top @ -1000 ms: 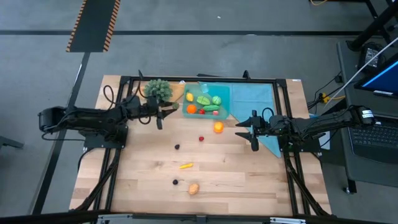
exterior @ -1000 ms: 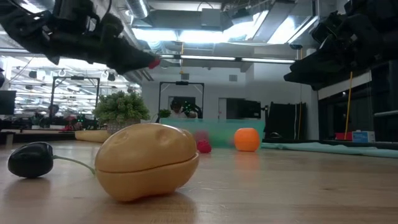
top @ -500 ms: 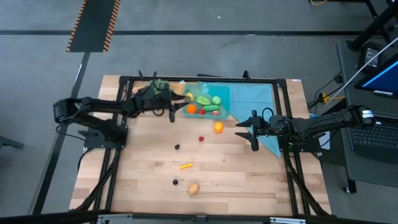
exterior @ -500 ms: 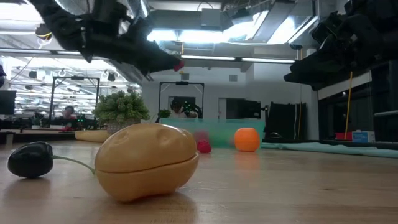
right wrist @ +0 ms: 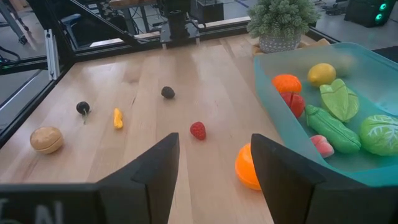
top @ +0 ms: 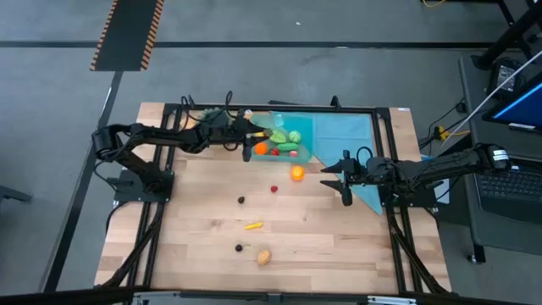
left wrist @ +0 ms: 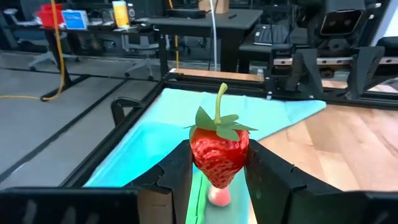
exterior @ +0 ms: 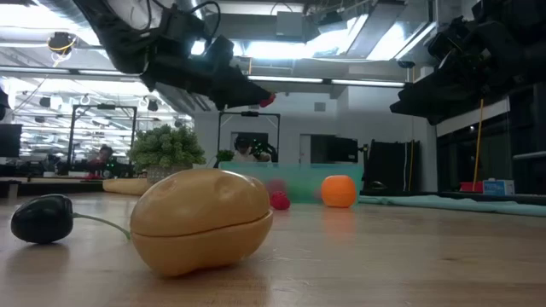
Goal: Pick and placing Produce into tupperware
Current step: Put the strawberry into the blue bin
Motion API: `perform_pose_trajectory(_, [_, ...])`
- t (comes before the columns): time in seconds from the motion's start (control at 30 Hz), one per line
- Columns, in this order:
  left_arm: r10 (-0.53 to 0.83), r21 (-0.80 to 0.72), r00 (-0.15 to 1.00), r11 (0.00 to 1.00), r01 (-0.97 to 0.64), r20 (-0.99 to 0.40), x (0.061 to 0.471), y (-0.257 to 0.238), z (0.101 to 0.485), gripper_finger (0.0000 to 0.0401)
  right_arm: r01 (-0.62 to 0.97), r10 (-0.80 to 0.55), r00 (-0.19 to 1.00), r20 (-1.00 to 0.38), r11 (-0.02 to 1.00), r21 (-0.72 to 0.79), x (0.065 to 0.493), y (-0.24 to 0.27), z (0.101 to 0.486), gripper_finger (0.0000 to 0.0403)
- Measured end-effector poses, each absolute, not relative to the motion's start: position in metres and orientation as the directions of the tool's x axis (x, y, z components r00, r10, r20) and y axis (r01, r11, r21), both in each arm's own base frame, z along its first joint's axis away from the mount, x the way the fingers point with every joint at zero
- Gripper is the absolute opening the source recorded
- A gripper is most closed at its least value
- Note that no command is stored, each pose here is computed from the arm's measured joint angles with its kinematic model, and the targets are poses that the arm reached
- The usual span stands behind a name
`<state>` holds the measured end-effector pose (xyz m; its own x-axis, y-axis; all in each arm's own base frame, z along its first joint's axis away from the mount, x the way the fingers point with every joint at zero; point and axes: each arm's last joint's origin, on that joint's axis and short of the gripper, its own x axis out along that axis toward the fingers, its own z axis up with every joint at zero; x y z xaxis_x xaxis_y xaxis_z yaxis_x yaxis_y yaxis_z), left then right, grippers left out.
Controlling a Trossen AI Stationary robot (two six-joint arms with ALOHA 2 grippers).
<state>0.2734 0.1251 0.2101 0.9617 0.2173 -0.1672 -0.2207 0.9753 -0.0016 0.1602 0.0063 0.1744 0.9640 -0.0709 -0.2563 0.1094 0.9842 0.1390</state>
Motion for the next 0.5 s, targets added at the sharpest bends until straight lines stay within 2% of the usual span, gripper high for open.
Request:
perform_pose_trajectory(0.27, [0.206, -0.001, 0.907, 0.975, -0.222, -0.366, 0.281, 0.139, 0.223, 0.0115, 0.109, -0.071, 0.964, -0.256, 0.984, 0.139, 0.160, 0.006, 0.174, 0.0202])
perform_pose_trajectory(0.5, [0.186, 0.035, 0.836, 0.980, -0.197, -0.516, 0.285, 0.142, 0.237, 0.0123, 0.110, -0.071, 0.963, -0.261, 0.984, 0.140, 0.160, 0.006, 0.174, 0.0202])
